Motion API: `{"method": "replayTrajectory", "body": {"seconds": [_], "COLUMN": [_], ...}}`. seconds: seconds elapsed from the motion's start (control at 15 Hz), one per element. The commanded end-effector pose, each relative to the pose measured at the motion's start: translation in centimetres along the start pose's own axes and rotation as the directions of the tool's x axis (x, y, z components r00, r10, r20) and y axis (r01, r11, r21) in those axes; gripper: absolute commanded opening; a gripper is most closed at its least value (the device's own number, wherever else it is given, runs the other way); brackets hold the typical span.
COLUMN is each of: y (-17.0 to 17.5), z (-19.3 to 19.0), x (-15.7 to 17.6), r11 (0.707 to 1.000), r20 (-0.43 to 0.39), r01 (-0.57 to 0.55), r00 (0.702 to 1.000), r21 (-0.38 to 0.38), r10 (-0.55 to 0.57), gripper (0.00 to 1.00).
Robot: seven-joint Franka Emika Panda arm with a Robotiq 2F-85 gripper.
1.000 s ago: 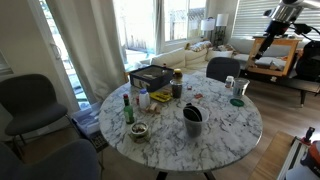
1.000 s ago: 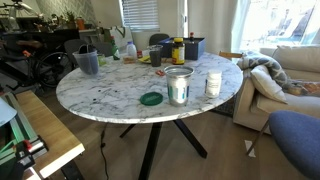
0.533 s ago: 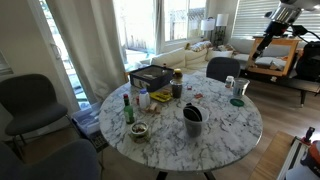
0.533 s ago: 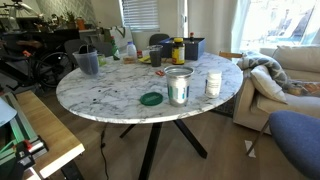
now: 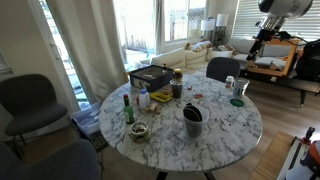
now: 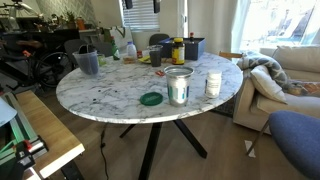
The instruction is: Remove the small bottle from the silver cup
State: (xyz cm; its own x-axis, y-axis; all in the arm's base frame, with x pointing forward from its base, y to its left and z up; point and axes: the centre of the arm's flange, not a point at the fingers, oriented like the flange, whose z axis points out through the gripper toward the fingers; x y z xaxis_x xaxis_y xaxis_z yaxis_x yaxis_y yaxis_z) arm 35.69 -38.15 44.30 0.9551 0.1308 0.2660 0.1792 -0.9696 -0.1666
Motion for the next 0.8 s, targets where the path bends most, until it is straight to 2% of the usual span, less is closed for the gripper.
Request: {"method": "replayTrajectory", "body": {"seconds": [0.0,0.13,0.27,0.4,0.73], "y": [0.3,0.5,2.5,4.2,8.6], "z": [0.2,0.4,2.6,4.8,8.5], "x": [0.3,0.5,1.4,1.7,2.7], "r11": [1.0,1.0,0.996,0.99,0.975], "r20": [0.01,0.019,0.045,0.047,0.018], "r01": [0.0,-0.001,-0.094,-0.137,-0.194], "r00": [1.0,1.0,0.995,0.99,0.98], "r21": [-0.002,-0.003,-0.005,0.016,-0.111], "r10": [0.0,0.001,0.094,0.136,0.197], "gripper": [1.0,1.0,1.0,1.0,1.0]}}
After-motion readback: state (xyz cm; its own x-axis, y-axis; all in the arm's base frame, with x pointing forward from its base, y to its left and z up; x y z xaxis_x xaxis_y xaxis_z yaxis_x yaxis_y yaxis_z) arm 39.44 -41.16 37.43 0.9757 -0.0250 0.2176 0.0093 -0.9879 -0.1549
